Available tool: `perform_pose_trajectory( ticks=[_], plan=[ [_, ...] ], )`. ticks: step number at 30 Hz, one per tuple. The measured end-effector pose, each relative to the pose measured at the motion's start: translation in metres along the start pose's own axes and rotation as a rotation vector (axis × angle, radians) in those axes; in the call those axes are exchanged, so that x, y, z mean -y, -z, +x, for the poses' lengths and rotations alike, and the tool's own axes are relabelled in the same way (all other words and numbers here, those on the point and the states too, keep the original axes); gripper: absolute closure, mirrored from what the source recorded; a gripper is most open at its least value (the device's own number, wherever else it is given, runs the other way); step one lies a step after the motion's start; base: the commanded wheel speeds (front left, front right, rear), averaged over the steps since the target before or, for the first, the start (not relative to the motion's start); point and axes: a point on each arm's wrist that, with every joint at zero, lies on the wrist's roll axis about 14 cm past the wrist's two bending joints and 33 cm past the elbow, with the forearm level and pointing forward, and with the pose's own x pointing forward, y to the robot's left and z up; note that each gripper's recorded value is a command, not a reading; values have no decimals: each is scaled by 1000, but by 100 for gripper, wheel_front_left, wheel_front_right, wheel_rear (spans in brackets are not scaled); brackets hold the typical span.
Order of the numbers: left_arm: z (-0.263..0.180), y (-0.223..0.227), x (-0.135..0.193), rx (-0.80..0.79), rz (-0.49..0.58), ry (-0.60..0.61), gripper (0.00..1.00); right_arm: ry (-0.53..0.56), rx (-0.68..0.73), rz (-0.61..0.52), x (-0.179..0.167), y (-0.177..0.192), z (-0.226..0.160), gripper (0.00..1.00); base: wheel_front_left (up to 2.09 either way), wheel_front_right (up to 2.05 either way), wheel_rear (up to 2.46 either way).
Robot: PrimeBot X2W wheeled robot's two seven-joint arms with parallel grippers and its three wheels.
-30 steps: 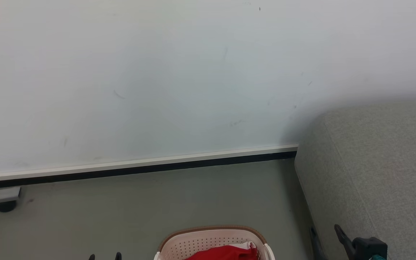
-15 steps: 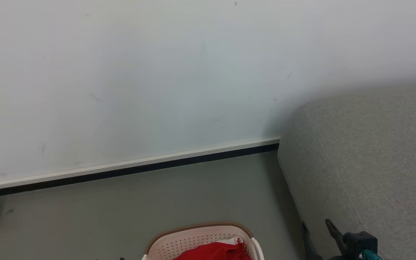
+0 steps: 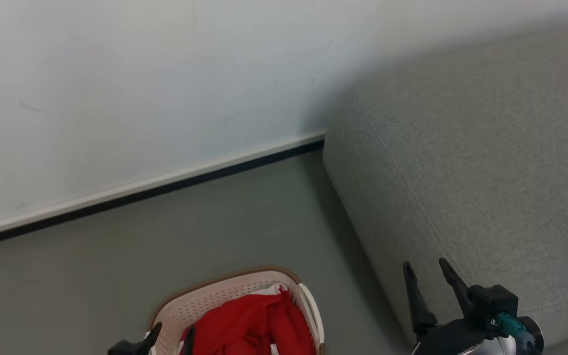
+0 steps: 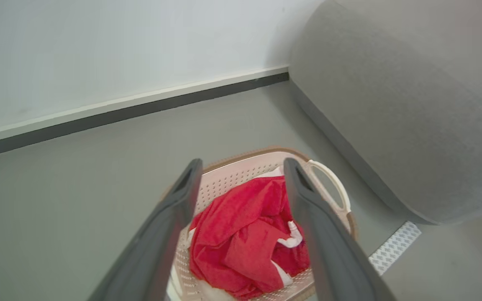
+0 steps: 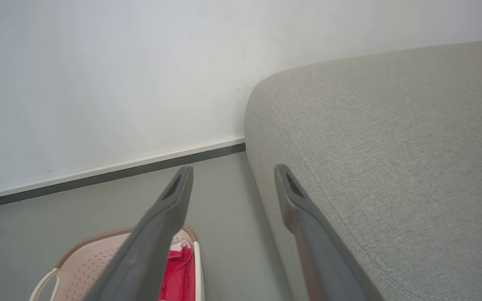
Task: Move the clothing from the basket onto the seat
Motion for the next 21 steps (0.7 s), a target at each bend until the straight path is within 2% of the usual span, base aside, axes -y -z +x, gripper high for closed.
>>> perform_pose_trajectory(
  ticks=[6, 8, 12, 21],
  plan=[
    [52, 40, 13, -173, 102, 138, 0, 66, -7, 38, 23, 10, 14, 0, 0, 0, 0],
    [73, 66, 14, -265, 115, 171, 0, 106, -32, 47, 36, 23, 18, 0, 0, 0, 0],
    [103, 91, 17, -326, 158, 228, 0, 139, -69, 70, 47, 42, 25, 0, 0, 0, 0],
    [145, 164, 28, -468, 151, 322, 0, 178, -175, 96, 56, 88, 35, 0, 0, 0, 0]
  ],
)
